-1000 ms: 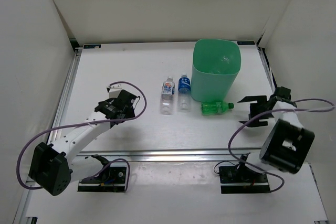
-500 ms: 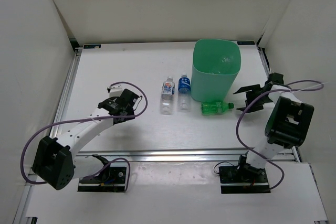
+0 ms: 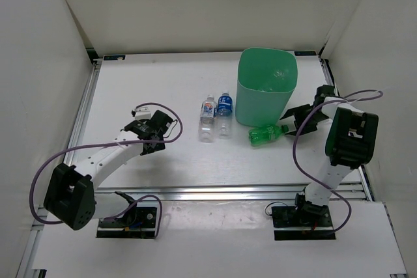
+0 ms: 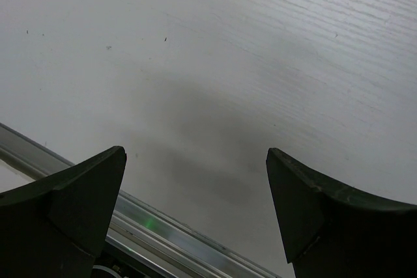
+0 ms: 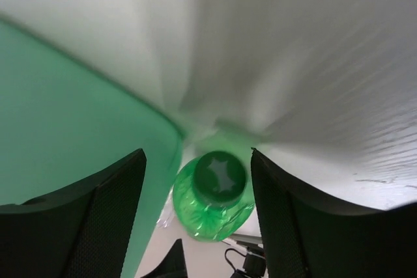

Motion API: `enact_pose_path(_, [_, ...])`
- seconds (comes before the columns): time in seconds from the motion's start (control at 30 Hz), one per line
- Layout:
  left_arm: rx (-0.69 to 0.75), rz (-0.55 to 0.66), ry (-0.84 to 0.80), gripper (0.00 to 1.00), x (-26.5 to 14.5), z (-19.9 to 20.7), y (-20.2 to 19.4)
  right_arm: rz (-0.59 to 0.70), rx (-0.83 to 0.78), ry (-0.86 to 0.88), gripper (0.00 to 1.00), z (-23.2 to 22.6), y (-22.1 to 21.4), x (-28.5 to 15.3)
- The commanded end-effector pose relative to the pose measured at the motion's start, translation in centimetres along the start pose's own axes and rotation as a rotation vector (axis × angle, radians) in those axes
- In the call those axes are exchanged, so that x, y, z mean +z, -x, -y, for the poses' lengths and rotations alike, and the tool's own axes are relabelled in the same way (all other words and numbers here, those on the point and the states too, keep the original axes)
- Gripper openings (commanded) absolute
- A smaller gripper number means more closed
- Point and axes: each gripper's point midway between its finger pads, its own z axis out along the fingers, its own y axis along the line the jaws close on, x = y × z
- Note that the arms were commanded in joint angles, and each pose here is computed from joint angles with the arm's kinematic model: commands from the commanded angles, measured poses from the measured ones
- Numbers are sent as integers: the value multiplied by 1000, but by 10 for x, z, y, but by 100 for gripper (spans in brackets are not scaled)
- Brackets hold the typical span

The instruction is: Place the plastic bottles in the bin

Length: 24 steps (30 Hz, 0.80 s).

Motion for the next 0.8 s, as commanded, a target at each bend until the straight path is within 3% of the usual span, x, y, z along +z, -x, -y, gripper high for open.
enact_pose_path(0.0, [-35,26,24,100,-6,-5,11,20,19,-55,68,6,5,1])
enact_pose_path(0.13, [-38,16,47,100,-5,-7,9,6,24,-93,57,16,4,7])
enact_pose_path(0.4, [-32,1,75,100,-2,-10,5,23,40,-164,18,35,0,3])
enact_pose_path(0.53, [-33,2,75,100,-1,-8,5,64,-7,-178,10,39,0,-13])
enact_pose_path(0.77, [-45,5,58,100,2,-2,7,165,-88,-134,4,34,-11,-69])
